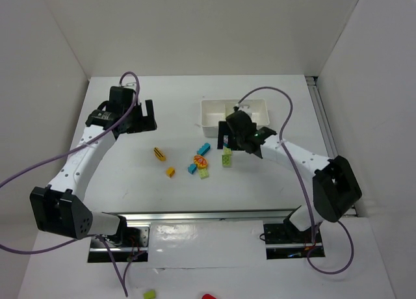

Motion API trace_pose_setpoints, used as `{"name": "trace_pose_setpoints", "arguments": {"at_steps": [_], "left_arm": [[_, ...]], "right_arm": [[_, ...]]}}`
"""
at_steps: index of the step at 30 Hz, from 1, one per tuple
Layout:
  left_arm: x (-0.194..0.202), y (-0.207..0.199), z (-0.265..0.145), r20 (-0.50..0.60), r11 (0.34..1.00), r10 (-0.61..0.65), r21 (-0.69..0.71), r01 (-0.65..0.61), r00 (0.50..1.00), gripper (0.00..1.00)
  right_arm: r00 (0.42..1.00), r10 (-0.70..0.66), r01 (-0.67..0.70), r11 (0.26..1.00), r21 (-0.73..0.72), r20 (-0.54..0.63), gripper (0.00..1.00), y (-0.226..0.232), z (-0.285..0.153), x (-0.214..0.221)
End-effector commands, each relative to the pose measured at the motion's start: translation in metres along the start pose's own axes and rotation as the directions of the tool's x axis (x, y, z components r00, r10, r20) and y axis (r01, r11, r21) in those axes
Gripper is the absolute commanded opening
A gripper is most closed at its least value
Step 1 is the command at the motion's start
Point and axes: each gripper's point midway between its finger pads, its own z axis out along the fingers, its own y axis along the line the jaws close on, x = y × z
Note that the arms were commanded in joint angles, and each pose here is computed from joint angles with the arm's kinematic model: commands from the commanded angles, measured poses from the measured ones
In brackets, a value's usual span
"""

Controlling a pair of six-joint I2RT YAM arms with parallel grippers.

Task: Sort the legos into containers by color

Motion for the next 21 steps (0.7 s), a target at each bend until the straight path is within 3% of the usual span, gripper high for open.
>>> {"name": "trace_pose_setpoints", "arguments": {"at_steps": [1, 9, 11, 18, 19, 21], "left_arm": [[-0.009, -0.006, 0.0, 0.011, 1.0, -0.022, 0.013, 0.021, 1.0, 1.0], [-0.007, -0.006, -0.001, 0.016, 0.998, -0.059, -0.006, 0.059, 0.998, 1.0], [-0.005, -0.005, -0.001, 0.007, 0.998, -0.059, -0.009, 0.059, 0.998, 1.0], [-0.003, -0.004, -0.003, 0.007, 0.999, -0.05, -0.009, 0.05, 0.999, 1.0], [-0.002, -0.005, -0.003, 0.004, 0.999, -0.05, -0.001, 0.05, 0.999, 1.0], [-0.002, -0.005, -0.003, 0.004, 0.999, -0.05, -0.001, 0.05, 0.999, 1.0]], "right_arm": [[0.996, -0.065, 0.06, 0.995, -0.082, -0.064, 1.0, 0.018, 0.006, 0.041], [0.976, -0.123, 0.111, 0.991, -0.076, -0.178, 0.86, 0.02, 0.035, 0.081], [0.98, -0.118, 0.106, 0.991, -0.087, -0.159, 0.81, 0.025, 0.038, 0.076], [0.978, -0.121, 0.107, 0.99, -0.09, -0.173, 0.55, 0.029, 0.05, 0.079], [0.976, -0.13, 0.114, 0.989, -0.097, -0.174, 0.46, 0.033, 0.049, 0.082], [0.976, -0.14, 0.129, 0.989, -0.073, -0.167, 0.38, 0.031, 0.047, 0.08]]}}
